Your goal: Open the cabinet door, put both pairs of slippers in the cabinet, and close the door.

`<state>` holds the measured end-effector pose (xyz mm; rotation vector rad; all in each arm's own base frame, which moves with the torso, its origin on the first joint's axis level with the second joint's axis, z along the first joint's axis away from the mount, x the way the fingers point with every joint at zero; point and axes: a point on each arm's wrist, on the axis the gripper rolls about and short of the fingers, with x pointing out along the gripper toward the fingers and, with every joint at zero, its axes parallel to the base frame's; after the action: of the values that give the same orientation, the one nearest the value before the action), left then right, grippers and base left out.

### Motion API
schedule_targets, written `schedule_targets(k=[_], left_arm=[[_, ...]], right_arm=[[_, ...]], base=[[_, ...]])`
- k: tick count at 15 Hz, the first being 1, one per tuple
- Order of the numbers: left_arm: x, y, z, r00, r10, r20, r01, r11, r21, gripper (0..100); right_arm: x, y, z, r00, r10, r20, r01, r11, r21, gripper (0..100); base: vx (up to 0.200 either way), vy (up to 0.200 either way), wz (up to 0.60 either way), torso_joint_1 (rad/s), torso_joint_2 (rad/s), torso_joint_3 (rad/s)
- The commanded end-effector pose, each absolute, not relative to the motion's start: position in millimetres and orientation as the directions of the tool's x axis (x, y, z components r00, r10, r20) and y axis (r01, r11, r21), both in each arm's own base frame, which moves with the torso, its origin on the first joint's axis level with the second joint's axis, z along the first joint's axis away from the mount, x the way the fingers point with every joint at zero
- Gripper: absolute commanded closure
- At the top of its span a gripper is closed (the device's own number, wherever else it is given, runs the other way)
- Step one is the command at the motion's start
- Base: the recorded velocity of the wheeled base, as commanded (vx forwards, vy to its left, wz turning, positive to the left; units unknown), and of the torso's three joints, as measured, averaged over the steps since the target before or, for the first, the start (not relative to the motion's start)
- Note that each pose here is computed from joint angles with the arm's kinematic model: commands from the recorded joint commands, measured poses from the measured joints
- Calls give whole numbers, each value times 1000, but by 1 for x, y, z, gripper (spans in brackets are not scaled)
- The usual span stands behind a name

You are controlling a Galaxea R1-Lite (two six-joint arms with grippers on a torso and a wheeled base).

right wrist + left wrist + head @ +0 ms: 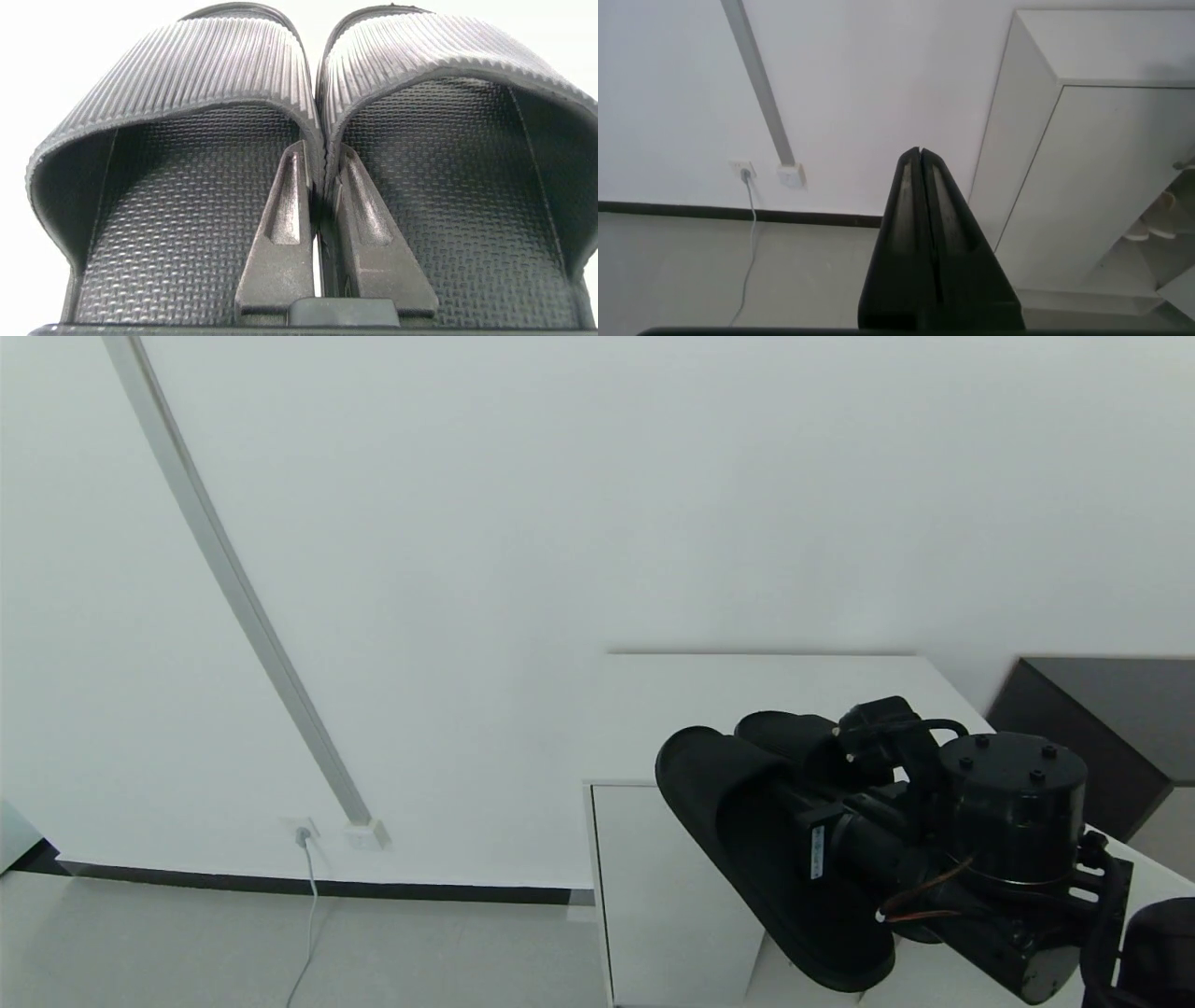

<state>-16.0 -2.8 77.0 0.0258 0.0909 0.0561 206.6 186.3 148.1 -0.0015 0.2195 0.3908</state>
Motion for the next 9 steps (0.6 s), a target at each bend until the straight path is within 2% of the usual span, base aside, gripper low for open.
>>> schedule_targets(k=[1,2,9], left_arm=[[-16,-3,77,994,58,-92,-55,998,28,100],[-16,-3,77,994,64,-92,-62,998,24,100],[-16,-3,77,994,69,-90,-67,998,20,100]], right_arm=[[207,187,146,899,379,-218,-380,924,39,100],[206,187,146,899,379,-219,-380,924,38,100],[197,192,143,884,407,-230,-411,911,33,100]], base=[[-200,0,0,2,2,2],[-200,0,0,-2,7,2],[0,0,0,0,0,0]])
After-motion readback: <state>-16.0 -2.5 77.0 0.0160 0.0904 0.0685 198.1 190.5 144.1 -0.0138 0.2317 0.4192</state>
